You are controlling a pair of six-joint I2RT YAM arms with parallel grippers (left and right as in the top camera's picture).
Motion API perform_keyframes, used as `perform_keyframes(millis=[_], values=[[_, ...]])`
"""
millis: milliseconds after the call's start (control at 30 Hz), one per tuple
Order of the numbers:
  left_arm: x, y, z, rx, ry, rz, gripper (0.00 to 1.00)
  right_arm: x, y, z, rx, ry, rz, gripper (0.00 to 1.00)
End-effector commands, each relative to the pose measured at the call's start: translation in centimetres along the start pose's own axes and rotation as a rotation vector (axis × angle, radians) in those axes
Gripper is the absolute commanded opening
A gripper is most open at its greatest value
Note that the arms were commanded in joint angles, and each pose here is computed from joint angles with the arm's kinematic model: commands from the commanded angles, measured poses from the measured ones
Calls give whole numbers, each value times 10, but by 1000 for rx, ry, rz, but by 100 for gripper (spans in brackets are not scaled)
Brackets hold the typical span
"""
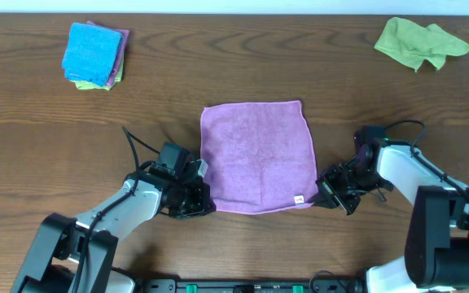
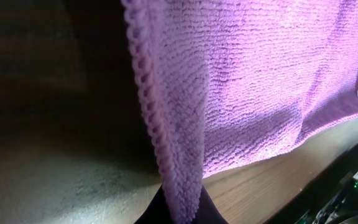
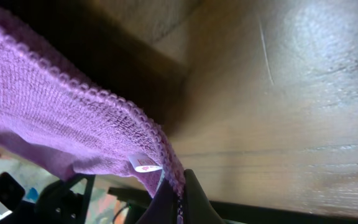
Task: Fold the cloth
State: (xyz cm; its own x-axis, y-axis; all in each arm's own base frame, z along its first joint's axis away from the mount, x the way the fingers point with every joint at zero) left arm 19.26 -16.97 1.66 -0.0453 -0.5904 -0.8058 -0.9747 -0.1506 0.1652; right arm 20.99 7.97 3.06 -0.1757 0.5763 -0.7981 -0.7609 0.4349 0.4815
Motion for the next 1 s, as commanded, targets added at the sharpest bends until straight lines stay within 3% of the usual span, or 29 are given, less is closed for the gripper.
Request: perform_keyframes(millis=[0, 267, 467, 667, 967], values=[[-2, 2, -5, -12, 24, 13, 6, 0, 1, 3, -84, -1, 13, 1], [-12, 2, -24, -14, 88, 25, 6, 0, -8, -13, -208, 135, -56, 2], [-47, -18, -61, 98, 151, -124, 5, -1, -20, 2, -294, 94, -121, 2], [-68, -39, -66, 126, 77, -271, 5, -2, -27, 19, -358, 17, -154, 1], [-64, -29, -36, 54, -67, -244, 6, -13, -30, 54, -436, -144, -176, 1]])
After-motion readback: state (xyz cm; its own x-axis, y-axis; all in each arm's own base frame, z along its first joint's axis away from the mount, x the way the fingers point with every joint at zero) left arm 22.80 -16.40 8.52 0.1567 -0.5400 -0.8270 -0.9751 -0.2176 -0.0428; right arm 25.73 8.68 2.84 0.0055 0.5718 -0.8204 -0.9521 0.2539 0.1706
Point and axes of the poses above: each gripper's point midway between its finger pads, its own x axis out along the fingers, its own z axis along the line the jaws close on, y = z × x, the point moved 2 cm from there along -x, back along the fingers, and after that the axes turned 11 degrees about -x, right-handed, at the moved point
